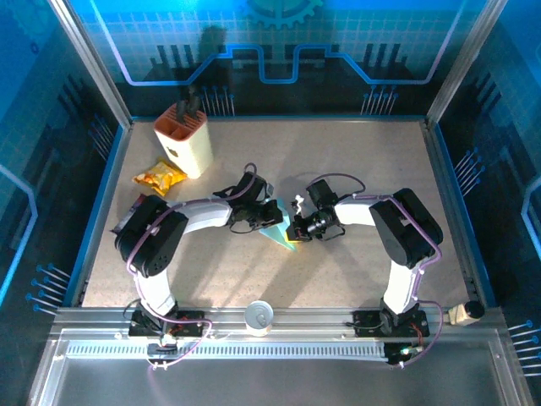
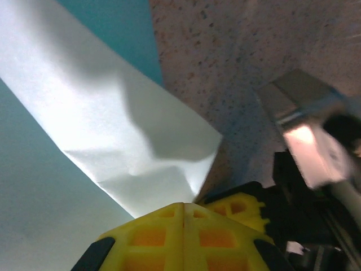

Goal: Fold a paper plane with a square sheet of paper (fold left side to right side)

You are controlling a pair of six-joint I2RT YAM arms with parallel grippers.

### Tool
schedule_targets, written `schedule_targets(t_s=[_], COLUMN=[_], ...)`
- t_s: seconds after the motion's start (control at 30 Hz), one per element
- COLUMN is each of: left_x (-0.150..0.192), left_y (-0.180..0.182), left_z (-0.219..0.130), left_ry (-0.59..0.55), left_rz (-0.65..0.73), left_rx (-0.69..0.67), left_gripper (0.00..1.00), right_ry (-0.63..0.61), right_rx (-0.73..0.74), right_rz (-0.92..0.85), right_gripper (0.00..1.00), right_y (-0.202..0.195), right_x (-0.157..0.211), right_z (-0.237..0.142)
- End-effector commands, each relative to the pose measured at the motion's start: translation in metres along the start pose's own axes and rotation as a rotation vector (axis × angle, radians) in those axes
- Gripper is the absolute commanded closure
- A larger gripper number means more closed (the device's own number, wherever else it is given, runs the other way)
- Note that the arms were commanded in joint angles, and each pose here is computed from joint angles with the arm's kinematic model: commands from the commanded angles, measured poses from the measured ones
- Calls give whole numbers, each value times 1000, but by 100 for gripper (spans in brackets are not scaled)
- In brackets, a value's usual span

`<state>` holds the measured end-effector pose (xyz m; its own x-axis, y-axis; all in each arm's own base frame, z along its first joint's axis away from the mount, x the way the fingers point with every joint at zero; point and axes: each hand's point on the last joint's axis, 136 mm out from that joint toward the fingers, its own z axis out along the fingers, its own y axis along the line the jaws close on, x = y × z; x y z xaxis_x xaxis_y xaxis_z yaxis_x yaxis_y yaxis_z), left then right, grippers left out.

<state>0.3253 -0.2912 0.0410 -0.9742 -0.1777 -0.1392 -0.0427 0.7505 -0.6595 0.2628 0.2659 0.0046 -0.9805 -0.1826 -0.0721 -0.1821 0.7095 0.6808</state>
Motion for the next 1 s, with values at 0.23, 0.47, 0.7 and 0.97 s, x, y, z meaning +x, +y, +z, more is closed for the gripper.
schedule_targets(t_s=[0.23,0.47,0.7,0.97], left_x=[5,5,8,7], left_y=[-2,6,28,49], left_z=[20,23,26,30], left_ry=[37,33,36,16], left_rz=[-20,-24,-38,-70], left_rx=[13,-16,-111,-149], left_gripper=[92,93,94,95], right_ry=[185,188,213,243], right_rx=[326,345,375,407], right_rz=[164,161,159,162], right_gripper=[100,100,100,100], right_y=[-85,-88,-90,-93], right_x=[69,69,74,81], right_z=[17,16,14,11])
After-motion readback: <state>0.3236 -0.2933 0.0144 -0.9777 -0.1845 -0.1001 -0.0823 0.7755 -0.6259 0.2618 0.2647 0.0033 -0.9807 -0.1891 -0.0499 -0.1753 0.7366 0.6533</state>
